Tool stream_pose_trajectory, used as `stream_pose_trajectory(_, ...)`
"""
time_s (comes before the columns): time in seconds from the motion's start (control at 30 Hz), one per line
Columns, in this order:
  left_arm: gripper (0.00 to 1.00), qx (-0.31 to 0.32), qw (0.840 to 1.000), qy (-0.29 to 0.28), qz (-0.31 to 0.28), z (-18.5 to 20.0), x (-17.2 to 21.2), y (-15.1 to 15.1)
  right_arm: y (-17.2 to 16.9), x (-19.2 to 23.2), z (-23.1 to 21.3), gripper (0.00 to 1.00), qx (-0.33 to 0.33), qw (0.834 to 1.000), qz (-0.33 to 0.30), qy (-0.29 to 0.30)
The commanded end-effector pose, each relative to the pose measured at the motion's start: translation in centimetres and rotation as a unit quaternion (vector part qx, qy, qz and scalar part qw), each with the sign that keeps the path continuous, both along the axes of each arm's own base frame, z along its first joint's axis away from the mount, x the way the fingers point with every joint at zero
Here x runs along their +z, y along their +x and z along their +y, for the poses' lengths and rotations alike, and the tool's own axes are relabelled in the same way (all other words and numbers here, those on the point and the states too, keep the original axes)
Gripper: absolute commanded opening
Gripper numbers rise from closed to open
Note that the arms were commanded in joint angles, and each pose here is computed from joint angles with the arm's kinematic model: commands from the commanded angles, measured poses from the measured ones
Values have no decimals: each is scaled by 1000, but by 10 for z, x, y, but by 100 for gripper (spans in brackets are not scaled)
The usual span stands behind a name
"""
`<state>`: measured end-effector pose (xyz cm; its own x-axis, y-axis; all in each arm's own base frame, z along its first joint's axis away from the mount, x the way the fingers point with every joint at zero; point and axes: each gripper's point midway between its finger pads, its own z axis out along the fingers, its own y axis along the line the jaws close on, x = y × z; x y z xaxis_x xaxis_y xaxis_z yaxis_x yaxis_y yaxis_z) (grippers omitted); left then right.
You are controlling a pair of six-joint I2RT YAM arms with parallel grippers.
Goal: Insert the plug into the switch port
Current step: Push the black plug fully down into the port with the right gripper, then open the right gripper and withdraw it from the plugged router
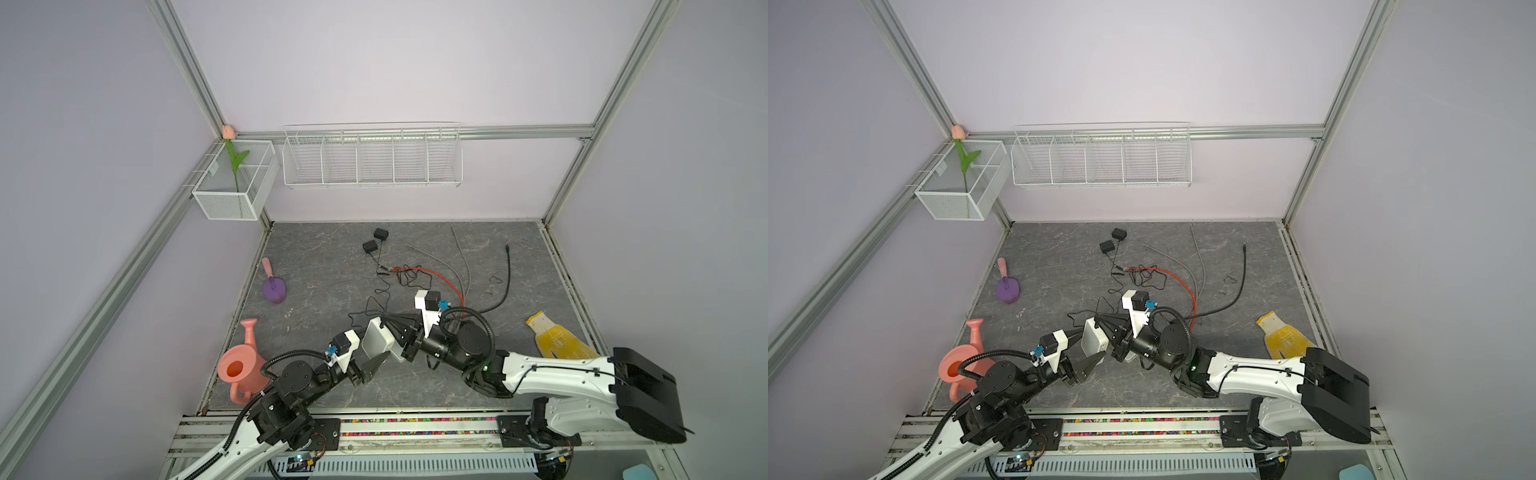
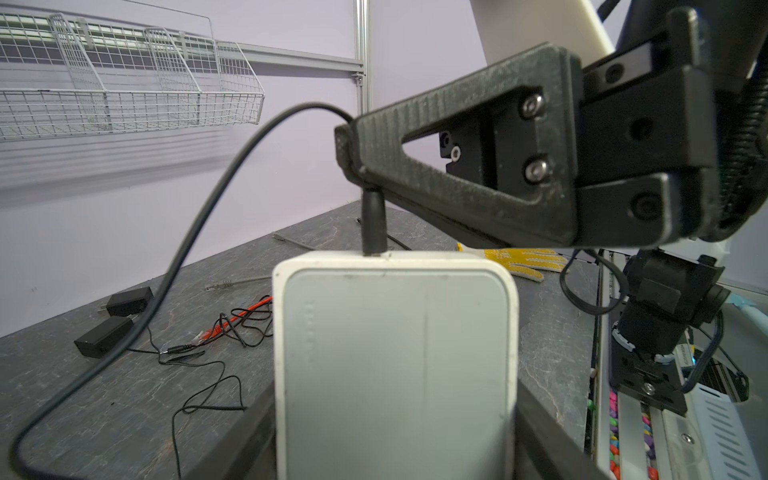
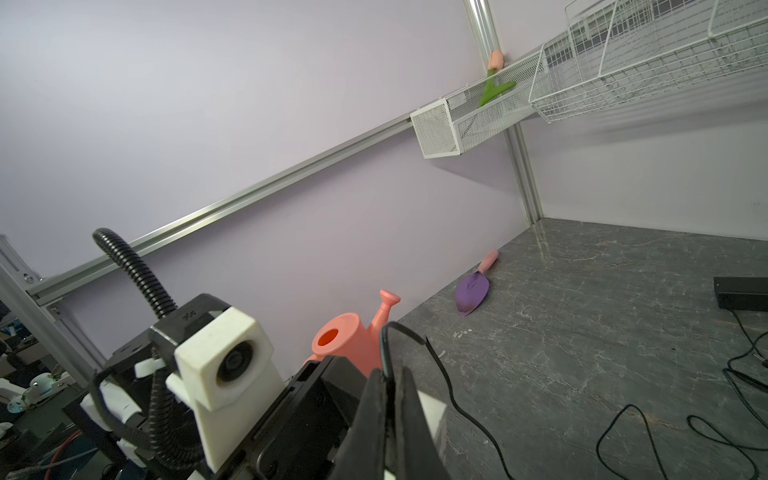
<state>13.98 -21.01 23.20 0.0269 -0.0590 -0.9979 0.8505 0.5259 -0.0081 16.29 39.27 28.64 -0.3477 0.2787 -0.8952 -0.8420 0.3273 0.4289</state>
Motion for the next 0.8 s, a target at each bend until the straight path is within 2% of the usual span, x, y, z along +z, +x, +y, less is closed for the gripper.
stream_pose_trajectory(0.0,0,-1,944,-253,-210,64,188,-52,-20,-173,-16,6,19,958,111,-264)
stream_pose_trajectory(0.77,0,-4,937,-259,-234,69,207,-59,-29,-177,-6,6,31,957,126,-259)
